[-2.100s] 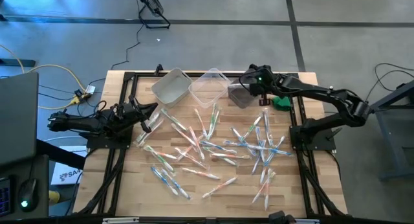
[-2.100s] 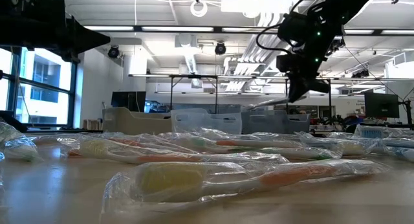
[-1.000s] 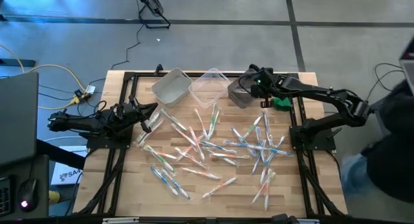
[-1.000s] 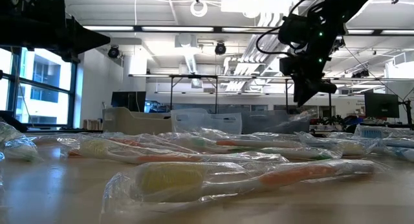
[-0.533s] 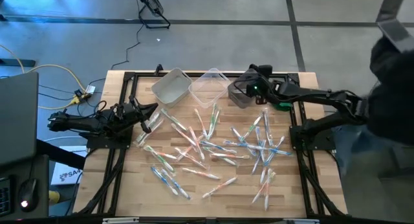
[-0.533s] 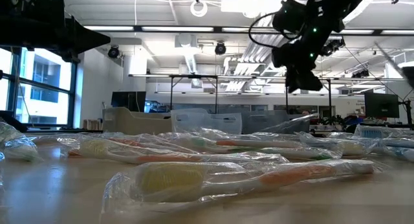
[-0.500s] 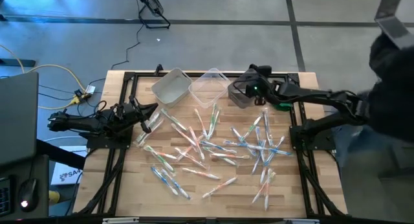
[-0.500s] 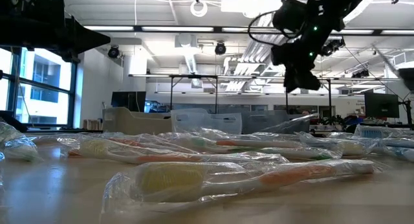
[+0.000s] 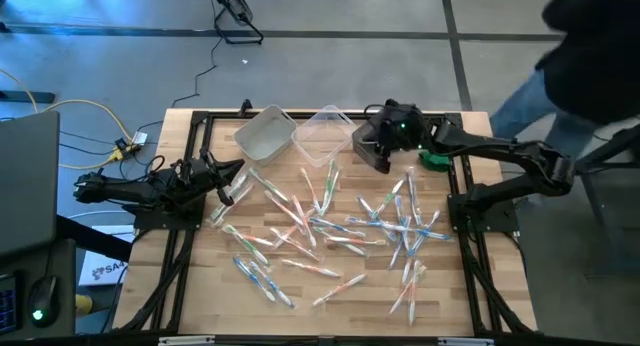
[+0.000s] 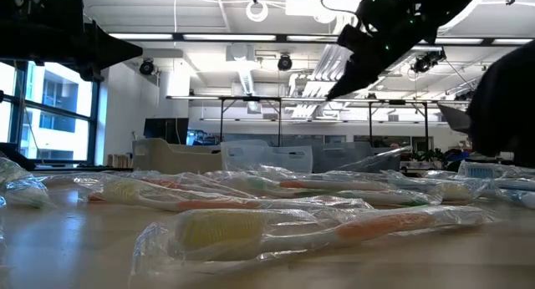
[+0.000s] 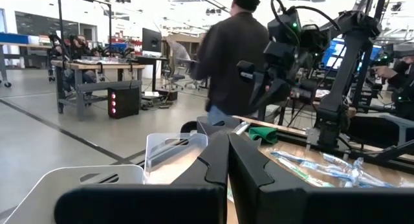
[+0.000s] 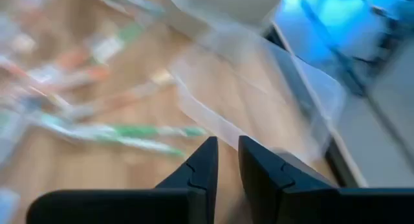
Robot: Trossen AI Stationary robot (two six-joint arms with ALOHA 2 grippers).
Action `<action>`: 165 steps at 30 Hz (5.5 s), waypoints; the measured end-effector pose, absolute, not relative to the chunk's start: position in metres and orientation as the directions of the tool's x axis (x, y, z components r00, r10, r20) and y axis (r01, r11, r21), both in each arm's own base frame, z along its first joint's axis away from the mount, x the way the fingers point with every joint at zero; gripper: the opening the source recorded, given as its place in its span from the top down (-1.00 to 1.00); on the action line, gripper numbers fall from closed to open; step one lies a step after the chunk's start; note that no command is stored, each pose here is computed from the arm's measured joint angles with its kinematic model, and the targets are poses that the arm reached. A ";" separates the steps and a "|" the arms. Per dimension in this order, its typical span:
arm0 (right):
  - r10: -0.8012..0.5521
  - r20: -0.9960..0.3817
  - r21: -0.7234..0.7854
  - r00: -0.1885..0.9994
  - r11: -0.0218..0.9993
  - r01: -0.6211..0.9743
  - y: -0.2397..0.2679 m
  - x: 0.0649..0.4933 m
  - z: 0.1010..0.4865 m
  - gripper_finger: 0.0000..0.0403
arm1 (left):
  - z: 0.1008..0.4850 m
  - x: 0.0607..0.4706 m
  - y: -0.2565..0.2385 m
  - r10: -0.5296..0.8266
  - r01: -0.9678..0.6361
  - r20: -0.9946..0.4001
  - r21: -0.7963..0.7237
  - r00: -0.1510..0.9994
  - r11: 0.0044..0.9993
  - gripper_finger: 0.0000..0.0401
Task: Pick & Place Toothbrushes
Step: Put the orange toothbrush into the white bin
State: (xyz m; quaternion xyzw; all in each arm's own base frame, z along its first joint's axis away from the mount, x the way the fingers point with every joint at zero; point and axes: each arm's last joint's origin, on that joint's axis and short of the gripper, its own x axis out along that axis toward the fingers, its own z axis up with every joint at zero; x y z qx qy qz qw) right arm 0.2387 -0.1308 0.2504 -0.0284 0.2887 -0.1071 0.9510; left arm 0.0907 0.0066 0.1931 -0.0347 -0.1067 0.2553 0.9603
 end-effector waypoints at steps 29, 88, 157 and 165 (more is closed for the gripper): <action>-0.097 -0.052 0.091 0.994 0.991 0.101 -0.148 0.214 0.232 0.98 | 0.179 0.095 0.008 0.553 -0.515 0.053 -0.302 0.831 0.803 1.00; -0.241 0.092 -0.080 0.966 0.965 0.248 -0.116 0.160 0.247 0.98 | 0.207 0.136 0.001 0.506 -0.558 -0.243 -0.253 0.828 0.790 1.00; -0.313 0.129 -0.183 0.941 0.925 0.333 -0.118 0.159 0.250 0.98 | 0.207 0.167 -0.010 0.311 -0.845 -0.905 -0.090 0.291 0.527 0.50; -0.314 0.116 -0.204 0.942 0.921 0.332 -0.118 0.159 0.249 0.98 | 0.207 0.167 -0.010 0.310 -0.858 -0.905 -0.103 0.291 0.504 0.49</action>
